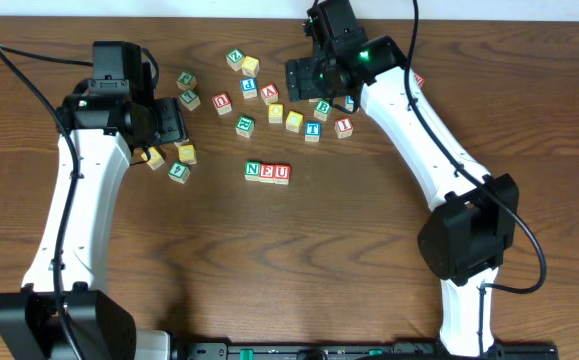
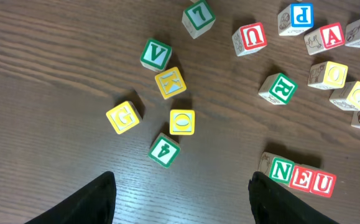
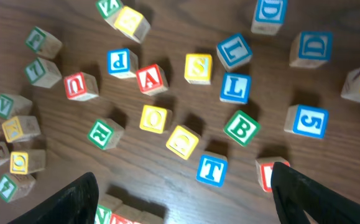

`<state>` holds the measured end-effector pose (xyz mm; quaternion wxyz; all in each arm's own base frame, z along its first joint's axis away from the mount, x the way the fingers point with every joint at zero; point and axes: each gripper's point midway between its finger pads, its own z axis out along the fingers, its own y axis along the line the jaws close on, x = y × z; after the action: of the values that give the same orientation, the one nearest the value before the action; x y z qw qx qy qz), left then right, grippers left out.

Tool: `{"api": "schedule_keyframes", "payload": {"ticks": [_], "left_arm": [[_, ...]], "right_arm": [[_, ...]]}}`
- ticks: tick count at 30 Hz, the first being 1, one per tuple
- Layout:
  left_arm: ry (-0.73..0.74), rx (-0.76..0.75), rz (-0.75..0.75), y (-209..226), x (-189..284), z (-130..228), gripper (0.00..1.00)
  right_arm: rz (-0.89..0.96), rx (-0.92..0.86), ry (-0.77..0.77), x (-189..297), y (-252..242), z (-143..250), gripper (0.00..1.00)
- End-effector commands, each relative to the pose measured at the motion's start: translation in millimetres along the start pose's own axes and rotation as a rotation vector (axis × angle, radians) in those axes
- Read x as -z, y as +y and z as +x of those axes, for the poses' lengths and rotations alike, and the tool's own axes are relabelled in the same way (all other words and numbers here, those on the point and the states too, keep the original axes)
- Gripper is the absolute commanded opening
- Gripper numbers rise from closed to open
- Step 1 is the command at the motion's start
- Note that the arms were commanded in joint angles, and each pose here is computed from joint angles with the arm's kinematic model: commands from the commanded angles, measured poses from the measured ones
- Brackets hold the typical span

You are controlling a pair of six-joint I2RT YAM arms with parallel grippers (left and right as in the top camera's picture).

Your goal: Spell out NEURIPS

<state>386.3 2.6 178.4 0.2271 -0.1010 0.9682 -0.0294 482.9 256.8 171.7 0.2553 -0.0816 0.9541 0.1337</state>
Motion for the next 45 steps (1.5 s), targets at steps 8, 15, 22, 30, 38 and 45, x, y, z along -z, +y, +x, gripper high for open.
{"api": "schedule_keyframes", "payload": {"ticks": [8, 15, 22, 30, 38, 45], "left_arm": [[-0.030, 0.019, -0.117, 25.0, -4.7, -6.1, 0.67], [-0.019, 0.093, -0.173, 60.6, -2.2, -5.5, 0.67], [-0.016, 0.118, -0.184, 70.8, -1.3, -5.0, 0.67], [-0.014, 0.118, -0.172, 68.7, -1.7, -4.9, 0.67], [-0.014, 0.118, -0.170, 68.3, -1.8, -4.8, 0.67], [-0.013, 0.118, -0.169, 68.2, -1.8, -4.7, 0.68]], "right_arm": [[-0.121, 0.167, -0.051, -38.1, 76.4, 5.6, 0.81], [-0.138, 0.392, -0.023, -89.1, 101.4, 34.0, 0.80], [-0.130, 0.502, -0.008, -117.6, 97.8, 45.4, 0.80], [-0.144, 0.560, -0.009, -140.5, 100.2, 54.0, 0.81], [-0.162, 0.584, 0.012, -160.9, 104.6, 69.2, 0.84], [-0.179, 0.592, 0.002, -161.0, 110.9, 70.0, 0.73]]}}
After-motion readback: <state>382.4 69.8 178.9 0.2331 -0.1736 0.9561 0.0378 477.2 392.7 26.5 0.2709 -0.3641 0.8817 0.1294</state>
